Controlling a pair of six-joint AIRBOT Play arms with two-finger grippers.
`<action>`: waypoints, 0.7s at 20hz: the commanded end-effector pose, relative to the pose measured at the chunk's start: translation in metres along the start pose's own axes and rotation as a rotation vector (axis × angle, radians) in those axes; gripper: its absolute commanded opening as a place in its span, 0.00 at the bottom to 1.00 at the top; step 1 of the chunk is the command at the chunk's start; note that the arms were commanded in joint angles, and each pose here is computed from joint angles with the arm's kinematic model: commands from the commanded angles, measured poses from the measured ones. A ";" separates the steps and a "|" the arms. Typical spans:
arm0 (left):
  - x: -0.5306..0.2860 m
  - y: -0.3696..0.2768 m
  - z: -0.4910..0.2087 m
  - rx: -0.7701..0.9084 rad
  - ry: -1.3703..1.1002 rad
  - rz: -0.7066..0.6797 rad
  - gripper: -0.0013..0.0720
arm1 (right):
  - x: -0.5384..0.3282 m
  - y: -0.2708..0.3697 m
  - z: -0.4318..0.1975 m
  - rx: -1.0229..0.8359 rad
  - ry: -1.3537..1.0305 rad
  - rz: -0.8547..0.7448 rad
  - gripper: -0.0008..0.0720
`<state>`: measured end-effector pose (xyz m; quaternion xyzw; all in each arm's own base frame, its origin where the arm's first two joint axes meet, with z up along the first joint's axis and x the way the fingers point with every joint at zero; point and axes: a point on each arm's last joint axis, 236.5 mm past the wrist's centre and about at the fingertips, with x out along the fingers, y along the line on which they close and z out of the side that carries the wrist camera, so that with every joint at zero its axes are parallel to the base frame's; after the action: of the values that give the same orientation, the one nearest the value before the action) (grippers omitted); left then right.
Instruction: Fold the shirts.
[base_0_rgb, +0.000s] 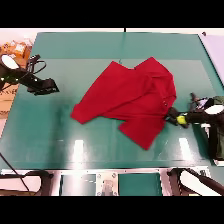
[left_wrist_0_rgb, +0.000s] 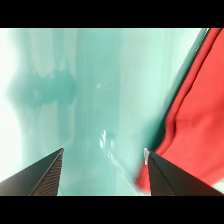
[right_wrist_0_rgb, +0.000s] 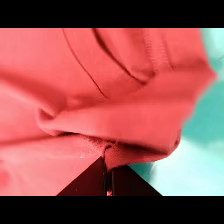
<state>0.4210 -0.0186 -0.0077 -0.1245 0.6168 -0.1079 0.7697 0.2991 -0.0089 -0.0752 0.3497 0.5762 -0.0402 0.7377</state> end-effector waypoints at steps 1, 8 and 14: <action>0.006 -0.008 -0.032 -0.014 0.115 -0.073 0.80 | -0.028 -0.028 0.035 0.017 -0.074 -0.053 0.04; 0.062 -0.091 -0.142 0.043 0.392 -0.386 0.80 | -0.013 -0.015 0.027 -0.014 -0.021 -0.041 0.04; 0.099 -0.109 -0.147 0.068 0.341 -0.337 0.80 | -0.007 0.002 0.020 -0.048 0.000 -0.013 0.04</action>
<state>0.2972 -0.1477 -0.0846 -0.1795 0.7111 -0.2739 0.6222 0.3123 -0.0290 -0.0675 0.3297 0.5774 -0.0417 0.7458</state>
